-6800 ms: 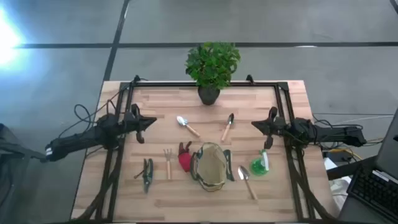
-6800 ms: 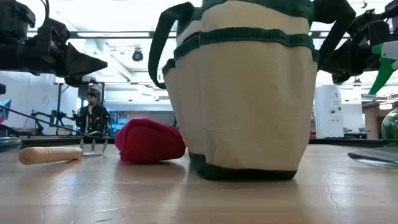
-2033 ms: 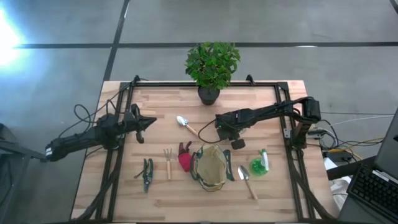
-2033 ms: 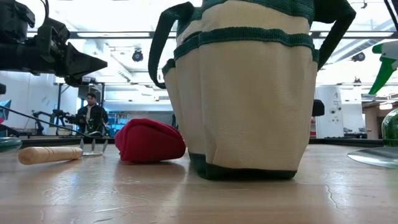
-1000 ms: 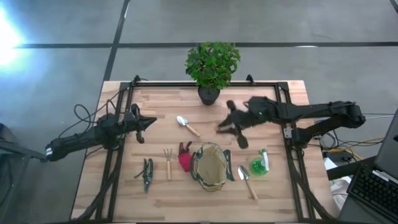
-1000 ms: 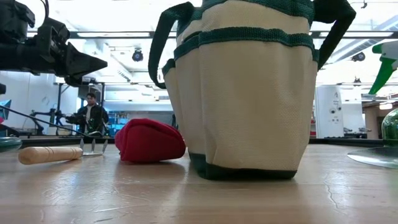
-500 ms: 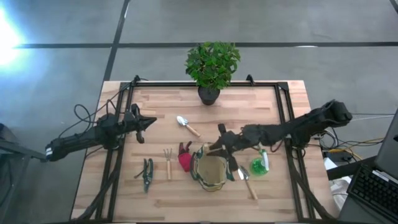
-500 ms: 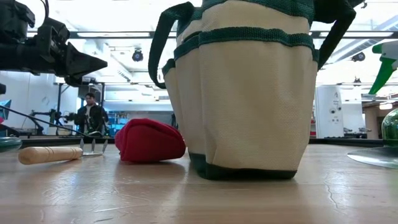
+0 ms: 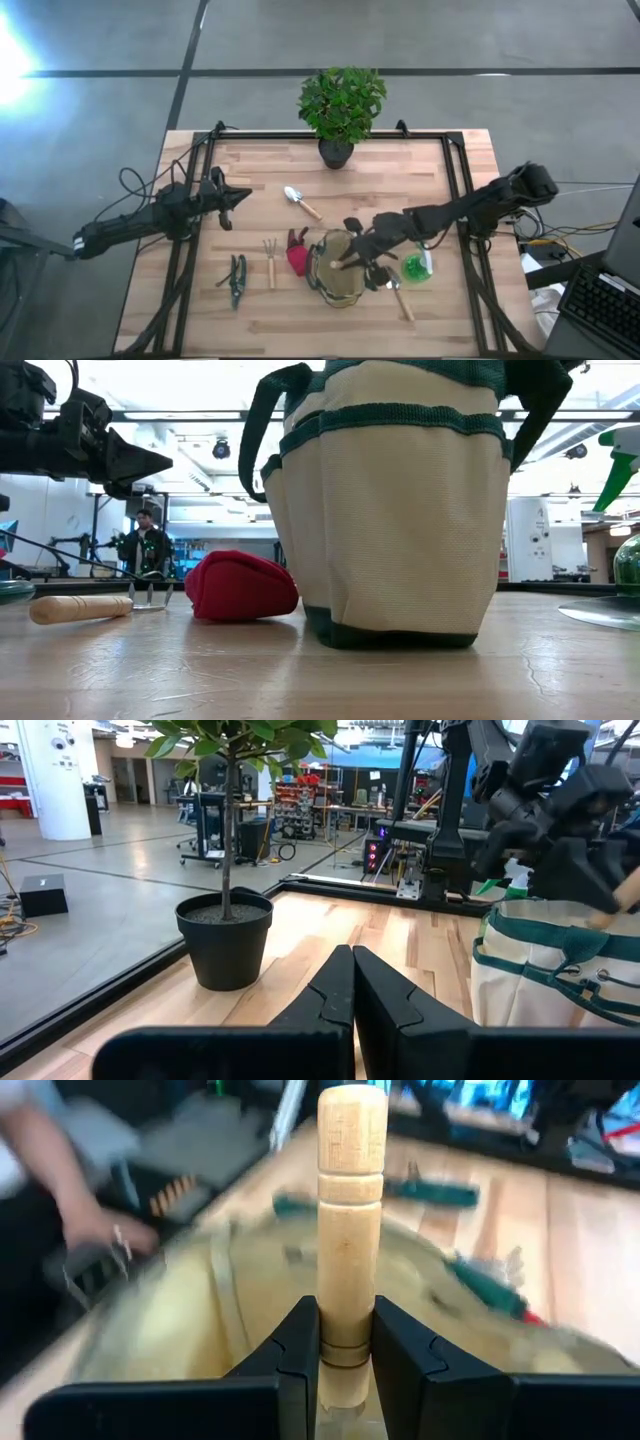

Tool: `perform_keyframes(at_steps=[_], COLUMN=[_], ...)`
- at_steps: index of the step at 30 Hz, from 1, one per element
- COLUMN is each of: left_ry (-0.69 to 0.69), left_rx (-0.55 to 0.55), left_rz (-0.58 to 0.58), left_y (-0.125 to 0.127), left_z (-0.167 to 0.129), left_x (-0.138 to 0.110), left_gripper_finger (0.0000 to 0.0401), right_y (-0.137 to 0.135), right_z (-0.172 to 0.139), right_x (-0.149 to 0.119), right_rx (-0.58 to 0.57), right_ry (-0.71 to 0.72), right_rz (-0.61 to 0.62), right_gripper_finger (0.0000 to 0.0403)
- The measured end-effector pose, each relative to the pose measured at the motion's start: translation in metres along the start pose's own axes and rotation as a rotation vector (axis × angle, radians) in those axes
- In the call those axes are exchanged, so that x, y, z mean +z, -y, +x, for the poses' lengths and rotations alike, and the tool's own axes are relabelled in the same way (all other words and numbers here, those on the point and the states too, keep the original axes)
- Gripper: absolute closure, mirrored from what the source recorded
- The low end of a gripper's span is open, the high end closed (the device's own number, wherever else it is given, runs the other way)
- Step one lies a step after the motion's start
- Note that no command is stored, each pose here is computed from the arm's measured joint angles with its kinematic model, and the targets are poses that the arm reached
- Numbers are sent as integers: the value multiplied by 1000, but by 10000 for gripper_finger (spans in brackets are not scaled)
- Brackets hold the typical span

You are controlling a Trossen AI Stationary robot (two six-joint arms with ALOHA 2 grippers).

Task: Pick & Place Garden tools in Gardening bag
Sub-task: Put the top right brown trowel into the gardening bag

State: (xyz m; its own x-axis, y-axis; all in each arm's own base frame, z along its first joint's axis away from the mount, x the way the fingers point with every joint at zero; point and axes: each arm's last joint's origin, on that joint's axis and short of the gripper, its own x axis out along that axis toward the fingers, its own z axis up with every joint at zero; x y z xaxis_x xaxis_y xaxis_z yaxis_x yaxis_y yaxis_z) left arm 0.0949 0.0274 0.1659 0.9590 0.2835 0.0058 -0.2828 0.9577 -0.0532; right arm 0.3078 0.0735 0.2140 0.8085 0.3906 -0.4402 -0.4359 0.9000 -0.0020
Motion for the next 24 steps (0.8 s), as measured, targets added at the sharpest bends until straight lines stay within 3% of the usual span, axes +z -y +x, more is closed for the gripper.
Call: perform_keyframes(at_steps=[8, 14, 24], left_ry=[-6, -11, -14], left_rx=[1, 1, 1], left_rz=[0, 0, 1], left_y=[0, 0, 0], left_z=[0, 1, 1], left_x=[0, -1, -1], left_gripper_finger=[398, 398, 398], right_y=[9, 16, 20], right_z=[-3, 13, 28], right_x=[34, 59, 66], right_rx=[31, 80, 127], right_ry=[-210, -319, -359], right_rz=[-154, -245, -224], right_gripper_finger=[350, 350, 350])
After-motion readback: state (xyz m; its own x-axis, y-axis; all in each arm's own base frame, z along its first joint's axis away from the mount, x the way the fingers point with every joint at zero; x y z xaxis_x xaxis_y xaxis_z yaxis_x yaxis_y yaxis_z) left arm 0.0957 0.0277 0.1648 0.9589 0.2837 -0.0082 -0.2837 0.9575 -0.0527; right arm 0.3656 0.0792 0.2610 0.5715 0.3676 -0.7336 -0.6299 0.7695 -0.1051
